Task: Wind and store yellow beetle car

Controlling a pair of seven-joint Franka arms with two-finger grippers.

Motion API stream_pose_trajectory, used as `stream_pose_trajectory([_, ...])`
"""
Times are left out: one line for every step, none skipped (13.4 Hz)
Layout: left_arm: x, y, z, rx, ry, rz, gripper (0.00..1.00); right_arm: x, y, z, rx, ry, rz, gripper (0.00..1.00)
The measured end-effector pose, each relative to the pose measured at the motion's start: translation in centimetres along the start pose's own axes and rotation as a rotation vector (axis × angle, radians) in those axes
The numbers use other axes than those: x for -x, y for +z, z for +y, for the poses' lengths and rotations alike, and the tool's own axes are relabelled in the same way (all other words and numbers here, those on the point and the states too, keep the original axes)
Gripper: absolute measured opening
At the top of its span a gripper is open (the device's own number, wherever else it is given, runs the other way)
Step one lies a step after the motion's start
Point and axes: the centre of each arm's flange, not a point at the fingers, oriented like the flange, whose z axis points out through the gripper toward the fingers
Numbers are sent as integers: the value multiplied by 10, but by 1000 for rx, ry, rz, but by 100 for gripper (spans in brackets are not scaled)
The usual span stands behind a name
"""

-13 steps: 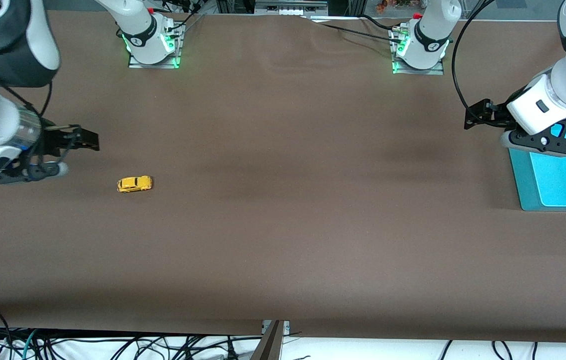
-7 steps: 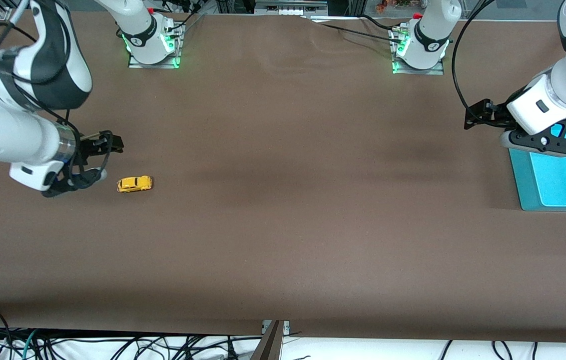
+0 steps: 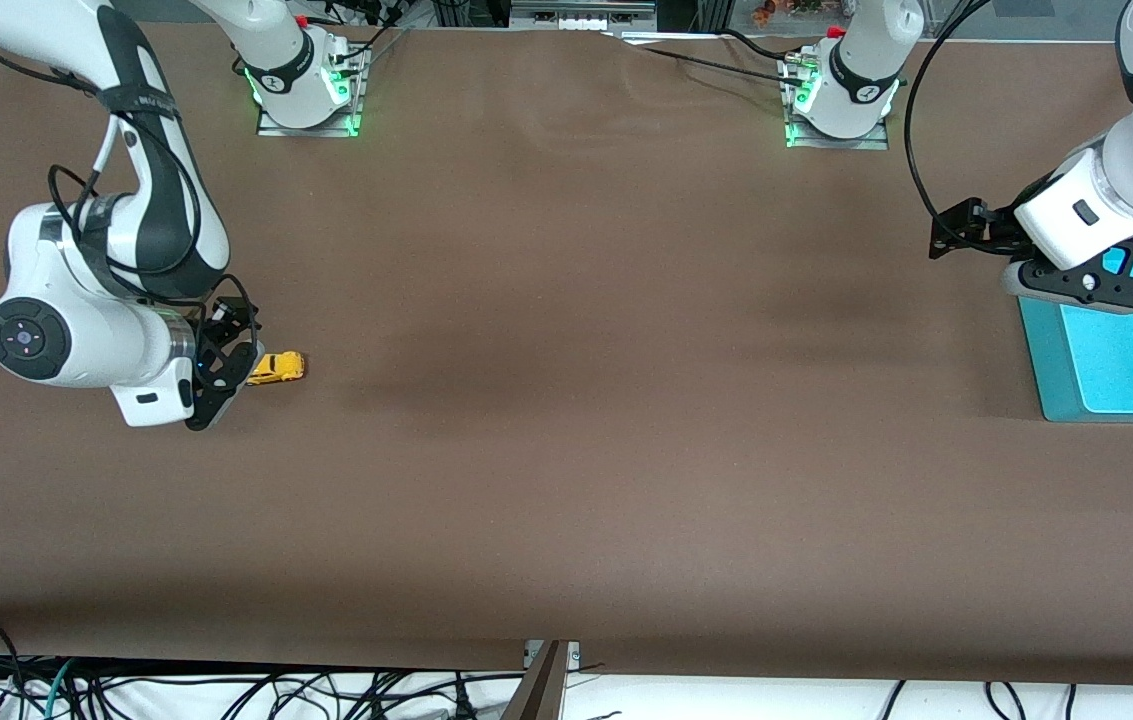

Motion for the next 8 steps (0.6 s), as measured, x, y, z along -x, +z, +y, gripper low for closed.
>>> stream_pose_trajectory([0,0,0,0,0,0,100,6,15,5,18,-69,14,100])
stream_pose_trajectory([0,0,0,0,0,0,100,11,31,9,40,-135,26,100])
stream_pose_trajectory([0,0,0,0,0,0,100,15,47,11,65,-198,38,100])
stream_pose_trajectory([0,0,0,0,0,0,100,18,62,11,92,-258,49,100])
stream_pose_trajectory([0,0,0,0,0,0,100,20,76,10,116,-305,57,100])
stream_pose_trajectory([0,0,0,0,0,0,100,23,88,8,136,-339,62,100])
stream_pose_trajectory([0,0,0,1,0,0,100,27,99,7,155,-367,67,100])
stream_pose_trajectory([0,0,0,3,0,0,100,30,108,6,174,-394,72,100])
